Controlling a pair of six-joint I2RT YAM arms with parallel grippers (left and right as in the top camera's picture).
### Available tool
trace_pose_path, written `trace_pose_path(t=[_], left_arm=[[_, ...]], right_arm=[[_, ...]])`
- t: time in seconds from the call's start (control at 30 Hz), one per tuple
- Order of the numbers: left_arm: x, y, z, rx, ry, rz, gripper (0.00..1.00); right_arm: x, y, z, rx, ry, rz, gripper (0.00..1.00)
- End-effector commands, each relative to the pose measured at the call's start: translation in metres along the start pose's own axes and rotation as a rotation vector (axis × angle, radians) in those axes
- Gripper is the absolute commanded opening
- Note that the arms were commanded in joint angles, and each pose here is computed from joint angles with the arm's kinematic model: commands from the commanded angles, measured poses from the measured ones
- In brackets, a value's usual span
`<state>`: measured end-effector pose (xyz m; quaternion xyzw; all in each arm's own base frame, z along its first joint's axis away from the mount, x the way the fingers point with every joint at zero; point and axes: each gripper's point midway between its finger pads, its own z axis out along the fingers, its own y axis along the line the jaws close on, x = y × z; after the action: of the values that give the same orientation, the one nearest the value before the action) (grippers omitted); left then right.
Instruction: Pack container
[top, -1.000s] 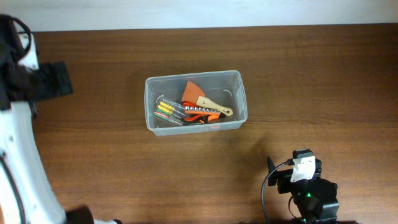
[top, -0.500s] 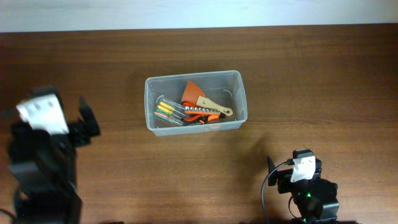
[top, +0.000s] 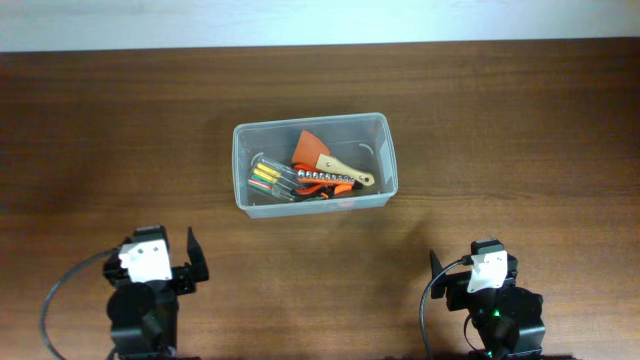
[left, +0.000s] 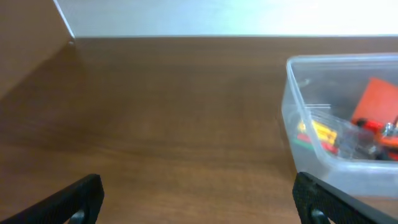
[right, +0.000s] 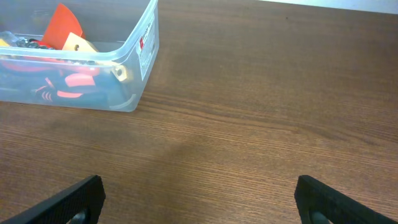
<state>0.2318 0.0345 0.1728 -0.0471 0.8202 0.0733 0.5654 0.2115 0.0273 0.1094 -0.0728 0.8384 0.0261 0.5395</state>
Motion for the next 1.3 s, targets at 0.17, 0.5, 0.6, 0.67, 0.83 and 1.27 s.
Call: trace_pose_path(t=[0.17, 0.5, 0.6, 0.67, 0.83, 1.27], left_arm=[[0.041, -0.012, 0.012, 0.053, -0.001, -0.005, 0.99], [0.044, -0.012, 0.012, 0.052, -0.048, -0.009, 0.99], [0.040, -0.012, 0.010, 0.052, -0.069, -0.011, 0.99], [0.037, -0.012, 0.008, 0.051, -0.085, -0.013, 0.99], [0.036, -0.011, 0.008, 0.051, -0.087, -0.013, 0.99], [0.036, -0.011, 0.008, 0.050, -0.087, -0.013, 0.99]], right_arm=[[0.001, -0.004, 0.001, 0.019, -0.001, 0.008, 0.98], [0.001, -0.004, 0.001, 0.019, -0.001, 0.008, 0.98], [0.001, -0.004, 0.001, 0.019, -0.001, 0.008, 0.98], [0.001, -0.004, 0.001, 0.019, -0.001, 0.008, 0.98], [0.001, -0.004, 0.001, 0.019, -0.001, 0.008, 0.98], [0.001, -0.004, 0.001, 0.019, -0.001, 0.008, 0.98]])
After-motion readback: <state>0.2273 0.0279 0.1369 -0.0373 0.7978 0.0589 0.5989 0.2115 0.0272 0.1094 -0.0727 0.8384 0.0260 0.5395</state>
